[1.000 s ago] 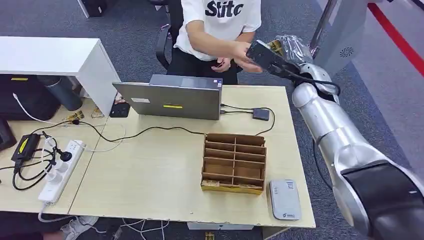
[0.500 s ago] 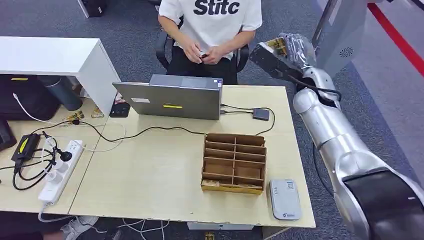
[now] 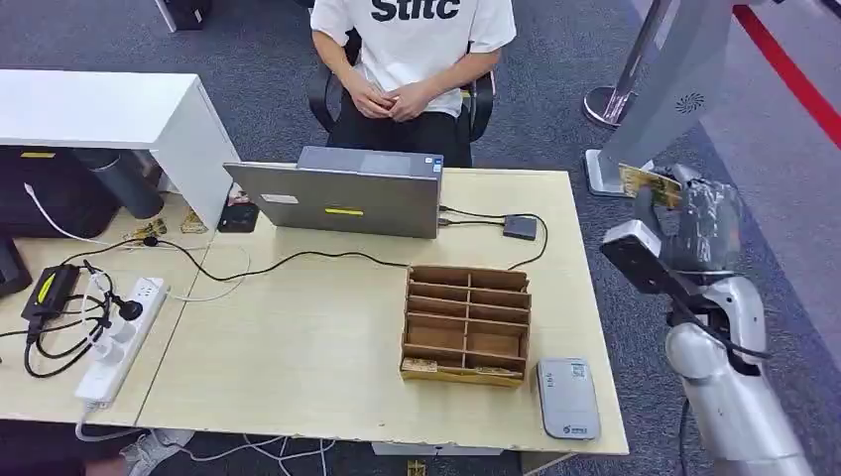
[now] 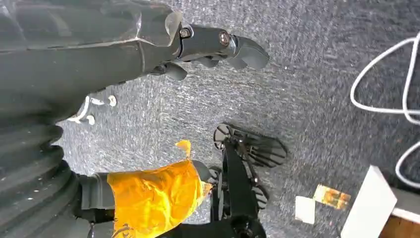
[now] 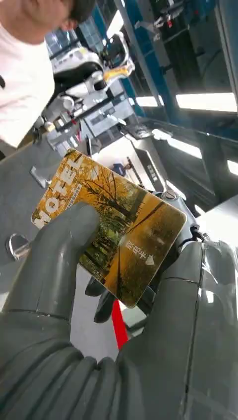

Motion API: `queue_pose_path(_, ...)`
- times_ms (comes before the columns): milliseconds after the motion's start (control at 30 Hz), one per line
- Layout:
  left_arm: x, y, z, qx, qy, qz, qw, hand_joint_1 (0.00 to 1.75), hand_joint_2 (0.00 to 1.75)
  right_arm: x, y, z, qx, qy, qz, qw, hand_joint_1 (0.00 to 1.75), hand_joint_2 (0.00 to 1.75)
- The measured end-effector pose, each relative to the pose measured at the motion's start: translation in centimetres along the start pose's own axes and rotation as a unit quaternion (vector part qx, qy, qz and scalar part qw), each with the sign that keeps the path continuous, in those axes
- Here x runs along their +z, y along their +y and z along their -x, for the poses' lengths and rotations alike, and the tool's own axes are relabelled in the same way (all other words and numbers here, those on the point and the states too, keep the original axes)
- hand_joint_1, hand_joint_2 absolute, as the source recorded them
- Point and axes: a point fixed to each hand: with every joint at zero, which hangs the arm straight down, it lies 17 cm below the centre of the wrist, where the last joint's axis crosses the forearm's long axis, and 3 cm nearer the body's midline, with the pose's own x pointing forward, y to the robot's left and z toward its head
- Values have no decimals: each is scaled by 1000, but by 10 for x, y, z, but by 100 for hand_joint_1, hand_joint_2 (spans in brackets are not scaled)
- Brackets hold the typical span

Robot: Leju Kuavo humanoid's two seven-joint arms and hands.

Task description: Pass the card to the sensor for recognition and then transmit it.

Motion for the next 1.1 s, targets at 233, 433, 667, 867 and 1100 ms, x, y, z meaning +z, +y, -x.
queue_pose_path(233, -1, 7, -1, 20, -2, -14, 1000, 0, 175, 56, -19, 9, 18, 25, 0, 1000, 175, 175)
queue_pose_path(433, 0, 6, 0, 30, -1, -16, 999, 0, 175, 93, -10, 10, 25, 46, -31, 998, 175, 175)
queue_pose_path(667, 0, 5, 0, 35, -1, -16, 999, 0, 175, 103, -8, 9, 25, 52, -40, 998, 175, 175)
queue_pose_path(867, 0, 6, 0, 36, -1, -18, 999, 0, 175, 125, 9, 17, 3, 93, -62, 994, 175, 175)
queue_pose_path(1100, -1, 9, 1, 26, 1, -25, 999, 0, 175, 147, 36, 26, -15, 121, -135, 983, 175, 175)
